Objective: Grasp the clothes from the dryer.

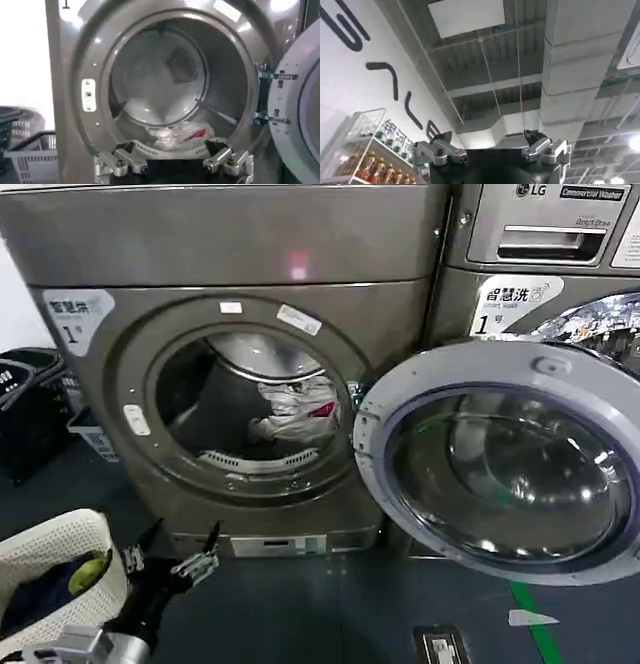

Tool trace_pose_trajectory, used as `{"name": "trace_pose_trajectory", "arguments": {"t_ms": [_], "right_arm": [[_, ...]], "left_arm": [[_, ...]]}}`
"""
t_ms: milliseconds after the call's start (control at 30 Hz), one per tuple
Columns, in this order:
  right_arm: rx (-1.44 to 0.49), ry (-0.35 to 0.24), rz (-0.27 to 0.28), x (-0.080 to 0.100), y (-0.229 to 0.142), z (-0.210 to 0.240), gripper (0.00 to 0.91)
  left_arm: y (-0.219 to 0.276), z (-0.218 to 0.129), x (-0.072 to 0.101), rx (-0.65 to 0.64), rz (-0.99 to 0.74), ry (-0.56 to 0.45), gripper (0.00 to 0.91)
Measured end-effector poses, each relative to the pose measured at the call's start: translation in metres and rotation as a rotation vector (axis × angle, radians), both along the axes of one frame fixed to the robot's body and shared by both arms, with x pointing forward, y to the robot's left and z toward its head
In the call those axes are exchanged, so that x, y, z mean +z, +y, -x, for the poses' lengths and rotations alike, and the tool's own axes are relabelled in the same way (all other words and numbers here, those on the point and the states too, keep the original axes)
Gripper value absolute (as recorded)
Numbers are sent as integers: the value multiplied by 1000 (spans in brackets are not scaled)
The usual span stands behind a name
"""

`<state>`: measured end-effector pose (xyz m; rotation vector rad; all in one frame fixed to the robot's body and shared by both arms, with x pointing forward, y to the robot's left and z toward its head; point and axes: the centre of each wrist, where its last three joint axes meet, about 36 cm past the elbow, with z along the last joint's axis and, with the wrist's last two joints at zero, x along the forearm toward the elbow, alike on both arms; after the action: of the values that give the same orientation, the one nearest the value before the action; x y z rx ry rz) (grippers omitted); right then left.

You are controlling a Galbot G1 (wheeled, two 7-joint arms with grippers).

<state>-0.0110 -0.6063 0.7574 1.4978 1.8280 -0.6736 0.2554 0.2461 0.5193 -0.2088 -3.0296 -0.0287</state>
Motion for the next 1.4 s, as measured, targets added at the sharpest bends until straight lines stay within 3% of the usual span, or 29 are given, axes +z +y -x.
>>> {"name": "trace_pose_trajectory", "arguments": {"t_ms": [1400], "right_arm": [[3, 2, -6, -3, 2, 0, 907]], "left_arm": [[-3, -4, -3, -29, -5, -15, 907]]}}
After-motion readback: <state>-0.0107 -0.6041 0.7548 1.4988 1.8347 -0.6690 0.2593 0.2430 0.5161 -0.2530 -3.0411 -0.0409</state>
